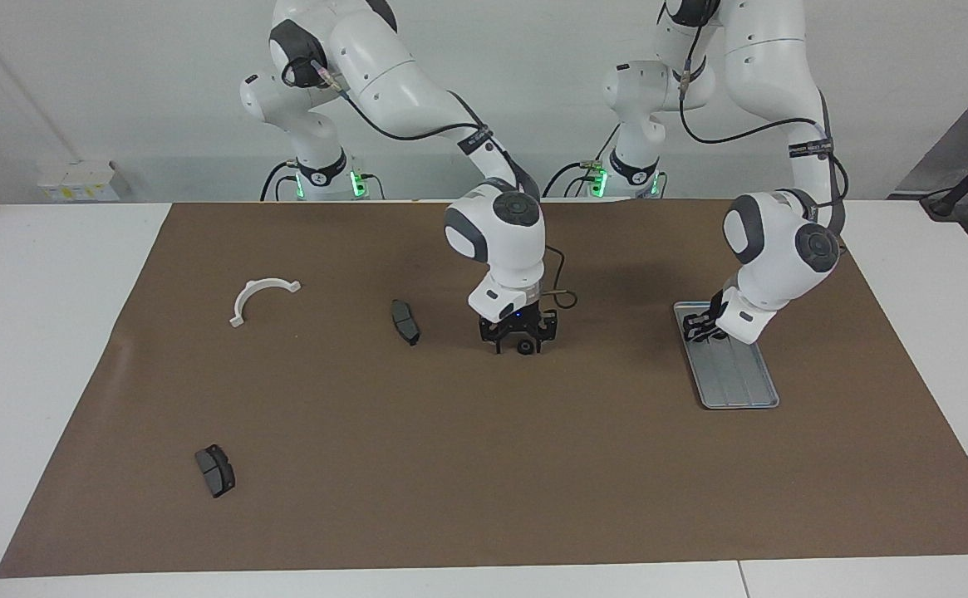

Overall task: Place bearing gear from tray to pile
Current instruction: 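Grasp the bearing with the right gripper while the left gripper returns, then lift a bearing with the left gripper while the right gripper carries another, then set a bearing down with the left gripper while the right gripper drops another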

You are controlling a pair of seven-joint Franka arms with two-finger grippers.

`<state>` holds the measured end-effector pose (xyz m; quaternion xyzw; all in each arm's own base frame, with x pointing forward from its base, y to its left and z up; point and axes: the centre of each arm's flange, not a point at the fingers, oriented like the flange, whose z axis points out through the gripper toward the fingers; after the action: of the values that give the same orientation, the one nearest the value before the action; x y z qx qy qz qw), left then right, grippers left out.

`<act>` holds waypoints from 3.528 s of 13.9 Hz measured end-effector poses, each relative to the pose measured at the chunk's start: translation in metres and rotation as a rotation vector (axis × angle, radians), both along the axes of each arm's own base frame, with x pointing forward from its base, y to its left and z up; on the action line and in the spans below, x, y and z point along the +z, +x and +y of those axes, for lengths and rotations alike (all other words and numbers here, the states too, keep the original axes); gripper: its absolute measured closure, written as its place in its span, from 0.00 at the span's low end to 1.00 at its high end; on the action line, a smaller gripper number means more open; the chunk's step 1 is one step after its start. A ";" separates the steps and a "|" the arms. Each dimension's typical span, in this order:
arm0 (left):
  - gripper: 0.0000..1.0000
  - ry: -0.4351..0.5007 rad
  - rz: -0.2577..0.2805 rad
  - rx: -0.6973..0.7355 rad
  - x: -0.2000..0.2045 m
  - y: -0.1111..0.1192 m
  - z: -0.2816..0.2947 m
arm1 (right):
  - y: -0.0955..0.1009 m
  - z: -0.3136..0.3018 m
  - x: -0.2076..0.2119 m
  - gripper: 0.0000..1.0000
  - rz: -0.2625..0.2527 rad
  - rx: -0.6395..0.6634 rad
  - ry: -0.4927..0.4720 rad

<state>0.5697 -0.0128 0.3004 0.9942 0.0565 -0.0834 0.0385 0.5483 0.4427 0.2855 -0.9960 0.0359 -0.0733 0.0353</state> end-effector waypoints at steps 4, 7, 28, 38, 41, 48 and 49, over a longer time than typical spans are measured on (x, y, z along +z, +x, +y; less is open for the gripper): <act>0.75 0.003 -0.001 -0.001 0.001 0.000 0.001 | 0.000 0.000 -0.001 0.26 -0.003 0.001 0.003; 0.75 0.003 -0.001 -0.001 0.001 0.000 0.001 | 0.001 0.000 0.002 0.55 -0.007 0.000 0.003; 0.75 0.029 -0.046 0.203 0.123 0.011 -0.180 | 0.006 -0.256 0.070 0.65 0.039 0.009 -0.130; 0.74 -0.016 -0.098 0.346 0.031 -0.038 -0.354 | 0.005 -0.423 0.037 0.65 0.116 0.112 -0.166; 0.52 -0.018 -0.098 0.345 0.033 -0.039 -0.355 | 0.004 -0.439 0.034 0.65 0.110 0.088 -0.163; 0.15 -0.010 -0.104 0.375 0.069 -0.001 -0.286 | 0.010 -0.461 0.020 0.48 0.076 0.059 -0.154; 0.15 -0.006 -0.093 0.344 0.084 0.008 -0.253 | 0.010 -0.460 0.021 0.38 0.074 0.061 -0.154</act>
<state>0.5773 -0.2660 0.3841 0.9725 0.2235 -0.0299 0.0578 0.5586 -0.0168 0.3066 -0.9985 0.0010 -0.0380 -0.0406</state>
